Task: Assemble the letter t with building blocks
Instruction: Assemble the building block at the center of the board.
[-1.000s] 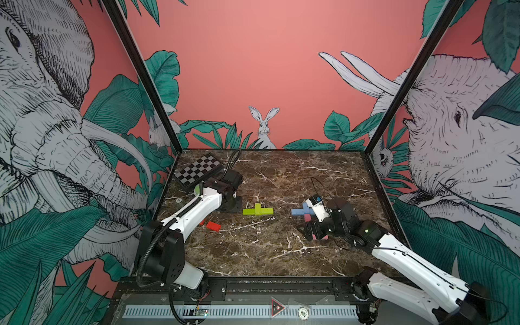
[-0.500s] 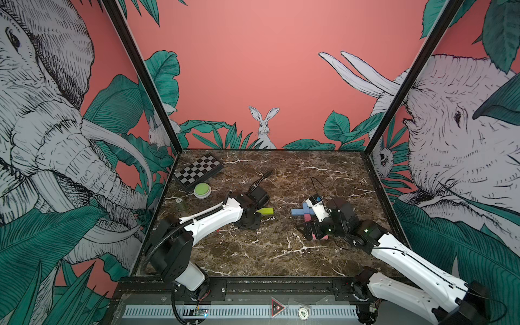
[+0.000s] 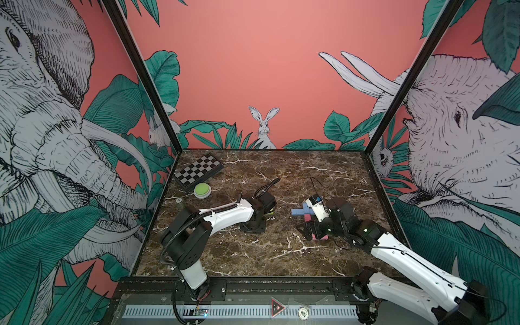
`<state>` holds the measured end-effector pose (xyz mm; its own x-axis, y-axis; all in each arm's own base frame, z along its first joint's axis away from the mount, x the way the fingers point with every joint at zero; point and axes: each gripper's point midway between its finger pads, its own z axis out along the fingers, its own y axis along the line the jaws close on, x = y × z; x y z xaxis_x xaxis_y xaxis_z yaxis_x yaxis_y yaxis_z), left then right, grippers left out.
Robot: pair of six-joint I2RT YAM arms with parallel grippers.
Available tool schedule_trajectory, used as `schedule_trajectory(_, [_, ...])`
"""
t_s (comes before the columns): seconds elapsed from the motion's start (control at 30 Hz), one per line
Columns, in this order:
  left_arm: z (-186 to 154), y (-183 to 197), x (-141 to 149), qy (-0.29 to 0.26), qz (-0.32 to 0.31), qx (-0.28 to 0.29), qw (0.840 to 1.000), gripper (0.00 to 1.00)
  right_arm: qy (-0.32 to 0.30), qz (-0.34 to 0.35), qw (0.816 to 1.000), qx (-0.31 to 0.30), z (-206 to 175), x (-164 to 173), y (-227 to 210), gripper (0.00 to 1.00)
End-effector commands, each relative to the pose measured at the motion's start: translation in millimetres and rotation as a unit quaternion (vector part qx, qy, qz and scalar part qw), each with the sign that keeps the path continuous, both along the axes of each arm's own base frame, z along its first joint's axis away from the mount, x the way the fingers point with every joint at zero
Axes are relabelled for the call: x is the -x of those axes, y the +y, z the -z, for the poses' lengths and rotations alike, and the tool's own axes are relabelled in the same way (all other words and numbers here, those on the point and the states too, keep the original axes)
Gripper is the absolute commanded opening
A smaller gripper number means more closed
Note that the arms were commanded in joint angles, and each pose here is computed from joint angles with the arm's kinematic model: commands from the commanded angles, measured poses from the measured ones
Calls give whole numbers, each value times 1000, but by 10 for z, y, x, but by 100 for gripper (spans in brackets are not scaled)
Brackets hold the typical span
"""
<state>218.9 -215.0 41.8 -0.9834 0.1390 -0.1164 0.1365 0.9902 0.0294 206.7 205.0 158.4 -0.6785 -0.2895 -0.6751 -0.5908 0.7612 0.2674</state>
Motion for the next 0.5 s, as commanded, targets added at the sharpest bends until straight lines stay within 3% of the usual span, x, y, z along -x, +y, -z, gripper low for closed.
schedule_trajectory(0.0, [-19, -42, -68, -10, -8, -5, 1000, 22, -11, -1, 1000, -18, -114, -40, 55, 98])
schedule_trajectory(0.27, [50, -130, -117, -2, -5, -3, 1000, 24, -11, -1, 1000, -17, -112, -29, 44, 99])
schedule_trajectory(0.47, [81, -135, -114, 1, -3, -6, 1000, 38, -10, 0, 1000, -16, -94, -24, 38, 99])
